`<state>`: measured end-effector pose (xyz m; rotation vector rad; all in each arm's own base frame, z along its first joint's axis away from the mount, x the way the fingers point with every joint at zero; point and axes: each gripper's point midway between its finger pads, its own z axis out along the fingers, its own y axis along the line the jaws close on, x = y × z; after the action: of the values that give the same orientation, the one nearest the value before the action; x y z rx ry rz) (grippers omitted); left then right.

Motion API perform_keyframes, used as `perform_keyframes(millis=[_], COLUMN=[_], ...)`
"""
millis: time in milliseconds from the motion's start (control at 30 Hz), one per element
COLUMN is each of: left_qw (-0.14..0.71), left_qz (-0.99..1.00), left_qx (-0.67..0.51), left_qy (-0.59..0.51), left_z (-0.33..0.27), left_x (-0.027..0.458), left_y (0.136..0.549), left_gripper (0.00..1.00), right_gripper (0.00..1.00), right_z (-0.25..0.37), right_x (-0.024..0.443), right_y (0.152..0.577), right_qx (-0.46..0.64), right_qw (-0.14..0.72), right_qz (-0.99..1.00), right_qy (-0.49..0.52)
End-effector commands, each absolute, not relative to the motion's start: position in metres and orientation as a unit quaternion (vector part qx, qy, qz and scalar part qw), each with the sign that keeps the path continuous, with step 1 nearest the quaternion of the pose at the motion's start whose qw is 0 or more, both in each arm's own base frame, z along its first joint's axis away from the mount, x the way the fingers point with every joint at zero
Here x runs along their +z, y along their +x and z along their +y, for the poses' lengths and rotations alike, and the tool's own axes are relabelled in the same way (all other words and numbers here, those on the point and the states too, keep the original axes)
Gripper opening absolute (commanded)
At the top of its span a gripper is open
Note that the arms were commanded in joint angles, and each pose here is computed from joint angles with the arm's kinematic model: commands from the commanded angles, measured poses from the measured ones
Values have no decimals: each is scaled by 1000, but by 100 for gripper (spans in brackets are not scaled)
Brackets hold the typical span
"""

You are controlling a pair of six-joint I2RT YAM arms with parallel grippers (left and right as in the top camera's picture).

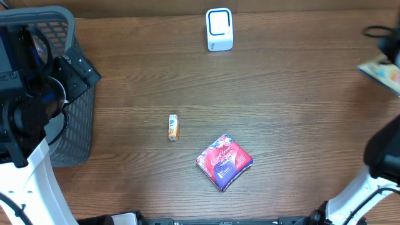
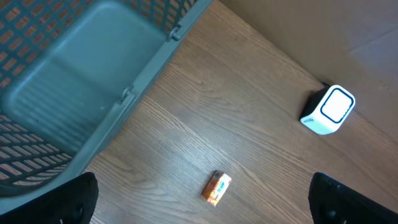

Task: Scan the item barcode
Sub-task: 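Carry the yellow packet off to the right edge with right gripper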

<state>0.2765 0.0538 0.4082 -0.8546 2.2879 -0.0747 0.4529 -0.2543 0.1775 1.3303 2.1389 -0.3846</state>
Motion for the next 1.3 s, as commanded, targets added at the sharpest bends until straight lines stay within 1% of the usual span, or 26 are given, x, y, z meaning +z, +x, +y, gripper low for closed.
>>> perform_keyframes(millis=[0, 100, 267, 300, 333, 367, 400, 433, 500, 533, 567, 600, 633, 767, 900, 1000, 1100, 1167, 1267], left_qw=[345, 345, 345, 345, 345, 345, 345, 345, 344, 344, 345, 345, 344, 345, 345, 345, 345, 344, 344], left_qz=[881, 881, 881, 881, 881, 881, 881, 881, 881, 881, 881, 881, 881, 881, 881, 881, 881, 881, 881], left_qx=[-26, -26, -26, -26, -26, -26, -26, -26, -26, -26, -26, -26, -26, -26, -26, -26, -26, -26, -26], left_qy=[-323, -323, -323, -323, -323, -323, -323, -323, -323, -323, -323, -323, -323, -323, -323, -323, -323, -323, -323], left_z=[55, 55, 55, 55, 55, 55, 55, 55, 55, 55, 55, 55, 55, 55, 55, 55, 55, 55, 55], left_x=[410, 410, 410, 410, 410, 410, 410, 410, 409, 409, 410, 410, 409, 410, 410, 410, 410, 409, 409], left_y=[277, 277, 277, 277, 277, 277, 277, 277, 278, 278, 277, 277, 278, 277, 277, 277, 277, 278, 278], left_gripper=[100, 100, 100, 100, 100, 100, 100, 100, 100, 100, 100, 100, 100, 100, 100, 100, 100, 100, 100], right_gripper=[4, 4, 4, 5, 9, 15, 25, 41, 64, 72, 77, 84, 88, 88, 87, 87, 87, 88, 87], right_z=[-304, -336, -369, -373, -377, -381, -382, -382, -378, -375, -372, -364, -356, -324, -272, -207, -122, -66, 2], right_x=[166, 149, 129, 127, 124, 121, 120, 118, 116, 115, 114, 113, 114, 129, 163, 193, 217, 219, 206], right_y=[421, 391, 351, 345, 340, 334, 332, 331, 333, 335, 337, 341, 347, 366, 390, 407, 416, 409, 394], right_qx=[-141, -141, -149, -150, -151, -151, -147, -141, -124, -116, -106, -82, -57, 26, 122, 215, 318, 354, 363], right_qw=[270, 240, 212, 208, 204, 199, 198, 196, 193, 192, 190, 187, 187, 195, 212, 217, 214, 184, 130], right_qz=[770, 754, 730, 726, 723, 720, 721, 722, 727, 729, 732, 737, 743, 759, 799, 845, 885, 902, 921], right_qy=[561, 595, 633, 638, 643, 647, 648, 649, 647, 647, 646, 644, 640, 620, 549, 439, 264, 162, 46])
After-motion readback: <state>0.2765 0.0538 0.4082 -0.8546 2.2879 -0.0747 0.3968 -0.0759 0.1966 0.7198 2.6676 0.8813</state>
